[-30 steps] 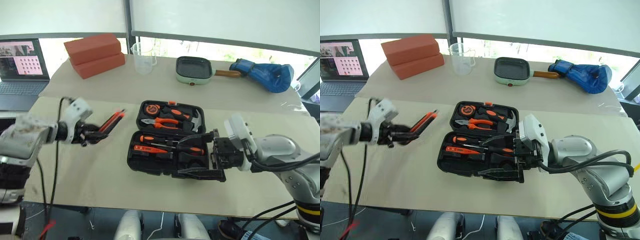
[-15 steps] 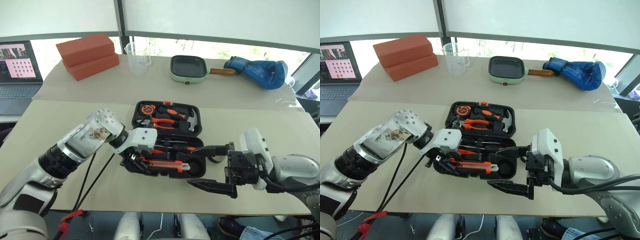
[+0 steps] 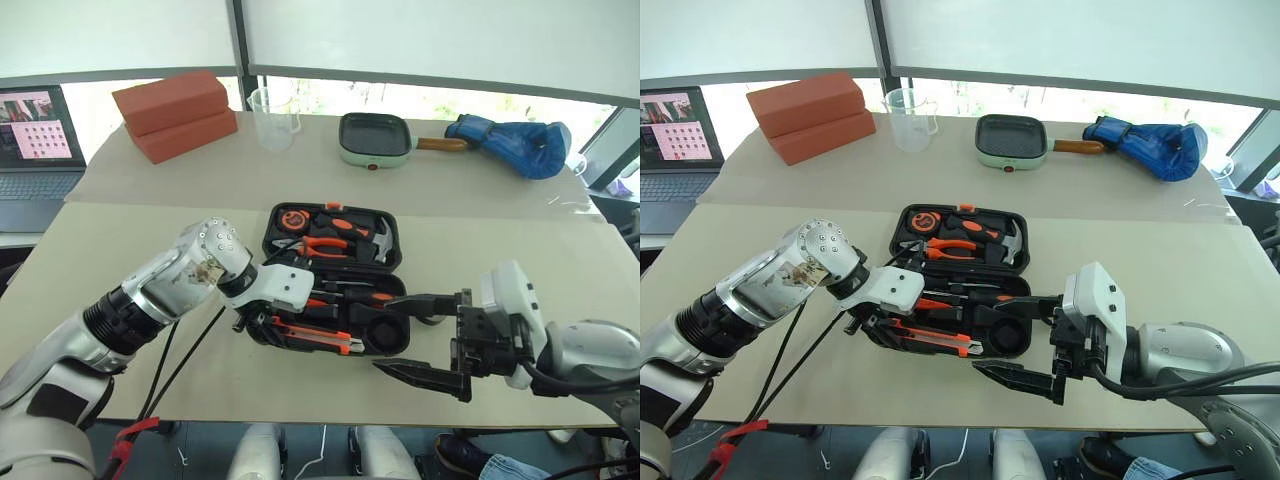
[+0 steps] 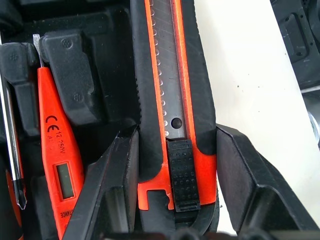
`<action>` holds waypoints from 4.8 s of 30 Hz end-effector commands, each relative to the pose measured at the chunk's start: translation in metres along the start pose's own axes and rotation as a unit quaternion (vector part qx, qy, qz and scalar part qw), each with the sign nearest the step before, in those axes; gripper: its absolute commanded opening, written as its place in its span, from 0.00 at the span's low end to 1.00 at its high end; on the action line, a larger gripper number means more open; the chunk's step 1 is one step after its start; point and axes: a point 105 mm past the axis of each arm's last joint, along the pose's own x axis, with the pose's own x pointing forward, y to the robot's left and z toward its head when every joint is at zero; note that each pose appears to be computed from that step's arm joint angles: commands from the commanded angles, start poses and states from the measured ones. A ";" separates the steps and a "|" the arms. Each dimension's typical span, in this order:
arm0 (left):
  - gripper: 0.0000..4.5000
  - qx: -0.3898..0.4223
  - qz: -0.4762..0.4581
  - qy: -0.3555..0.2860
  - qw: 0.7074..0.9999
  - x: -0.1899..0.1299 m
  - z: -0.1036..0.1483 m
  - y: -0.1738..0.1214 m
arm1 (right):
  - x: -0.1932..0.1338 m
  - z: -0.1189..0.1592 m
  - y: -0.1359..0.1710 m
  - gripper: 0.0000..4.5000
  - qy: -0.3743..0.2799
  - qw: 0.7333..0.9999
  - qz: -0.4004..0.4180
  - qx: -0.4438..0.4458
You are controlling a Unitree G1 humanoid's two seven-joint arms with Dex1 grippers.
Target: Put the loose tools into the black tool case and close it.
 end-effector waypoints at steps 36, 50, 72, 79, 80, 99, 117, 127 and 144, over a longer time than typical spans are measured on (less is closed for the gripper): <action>0.99 -0.044 0.005 -0.082 0.996 -0.035 0.019 0.003 | -0.003 -0.004 0.001 1.00 -0.009 1.000 0.003 -0.015; 0.19 -0.026 0.025 -0.073 0.997 -0.016 0.004 0.014 | -0.003 -0.004 -0.005 1.00 -0.005 1.000 0.009 -0.022; 0.00 0.040 -0.003 -0.018 0.999 0.016 -0.005 0.003 | -0.004 -0.005 -0.005 1.00 -0.006 1.000 -0.002 -0.013; 0.00 0.006 0.029 -0.080 0.996 -0.012 0.016 0.020 | -0.004 -0.006 -0.005 1.00 -0.004 1.000 -0.001 -0.012; 0.00 0.003 0.026 -0.100 0.995 -0.020 0.023 0.020 | -0.005 -0.006 -0.005 1.00 -0.003 1.000 -0.001 -0.012; 0.00 0.095 0.033 0.005 0.995 0.029 -0.009 0.014 | -0.005 -0.005 -0.004 1.00 -0.001 1.000 -0.004 -0.010; 0.32 -0.089 0.123 -0.285 0.946 -0.082 0.011 0.007 | -0.085 -0.031 -0.038 1.00 0.049 0.983 -0.176 0.031; 1.00 -0.119 0.118 -0.246 0.955 -0.104 -0.028 -0.042 | -0.182 -0.060 -0.039 1.00 0.126 0.958 -0.240 0.091; 1.00 0.003 0.248 -0.296 0.922 -0.092 0.007 -0.023 | -0.046 -0.089 -0.110 1.00 0.218 0.971 -0.073 -0.071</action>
